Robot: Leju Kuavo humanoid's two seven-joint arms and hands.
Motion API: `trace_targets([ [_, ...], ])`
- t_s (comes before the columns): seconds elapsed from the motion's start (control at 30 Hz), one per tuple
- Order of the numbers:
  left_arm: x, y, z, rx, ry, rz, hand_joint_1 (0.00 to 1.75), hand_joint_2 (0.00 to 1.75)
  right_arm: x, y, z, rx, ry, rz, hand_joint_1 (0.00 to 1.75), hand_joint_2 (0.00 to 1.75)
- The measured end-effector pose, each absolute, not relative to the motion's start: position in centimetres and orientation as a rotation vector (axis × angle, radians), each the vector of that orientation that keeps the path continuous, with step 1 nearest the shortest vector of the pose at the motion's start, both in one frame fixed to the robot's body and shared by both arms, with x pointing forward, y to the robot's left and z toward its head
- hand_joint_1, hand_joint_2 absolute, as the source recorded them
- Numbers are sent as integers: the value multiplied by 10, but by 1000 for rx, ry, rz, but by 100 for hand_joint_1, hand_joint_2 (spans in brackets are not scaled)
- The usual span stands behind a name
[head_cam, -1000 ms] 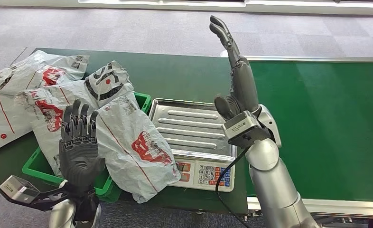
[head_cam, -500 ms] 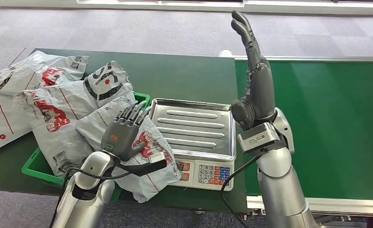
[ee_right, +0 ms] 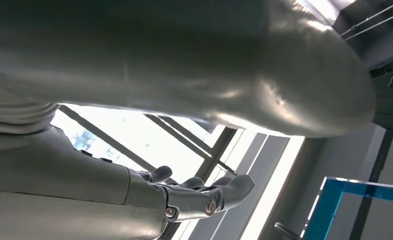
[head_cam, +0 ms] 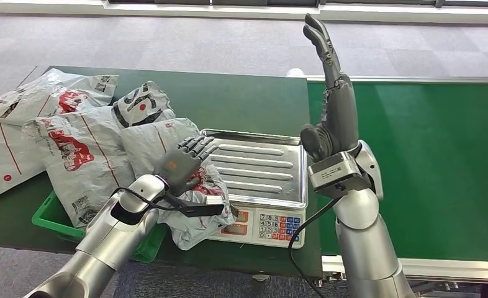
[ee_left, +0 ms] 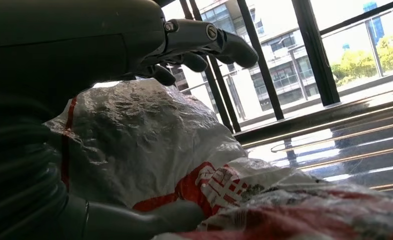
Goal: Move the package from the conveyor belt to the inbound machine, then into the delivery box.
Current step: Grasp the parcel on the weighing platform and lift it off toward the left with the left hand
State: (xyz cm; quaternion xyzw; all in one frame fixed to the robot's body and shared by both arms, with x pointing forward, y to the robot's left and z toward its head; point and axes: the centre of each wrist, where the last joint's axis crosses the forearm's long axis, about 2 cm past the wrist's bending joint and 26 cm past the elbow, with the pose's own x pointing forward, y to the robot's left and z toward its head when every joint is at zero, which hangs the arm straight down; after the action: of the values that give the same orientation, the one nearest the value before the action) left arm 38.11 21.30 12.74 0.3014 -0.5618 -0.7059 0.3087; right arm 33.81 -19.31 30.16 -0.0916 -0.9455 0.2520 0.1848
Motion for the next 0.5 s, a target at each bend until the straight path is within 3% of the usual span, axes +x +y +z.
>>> trace_targets([
  [0.5, 387, 226, 120, 773, -1411, -1921, 175, 175, 342, -192, 296, -263, -2647, 710, 0, 0],
])
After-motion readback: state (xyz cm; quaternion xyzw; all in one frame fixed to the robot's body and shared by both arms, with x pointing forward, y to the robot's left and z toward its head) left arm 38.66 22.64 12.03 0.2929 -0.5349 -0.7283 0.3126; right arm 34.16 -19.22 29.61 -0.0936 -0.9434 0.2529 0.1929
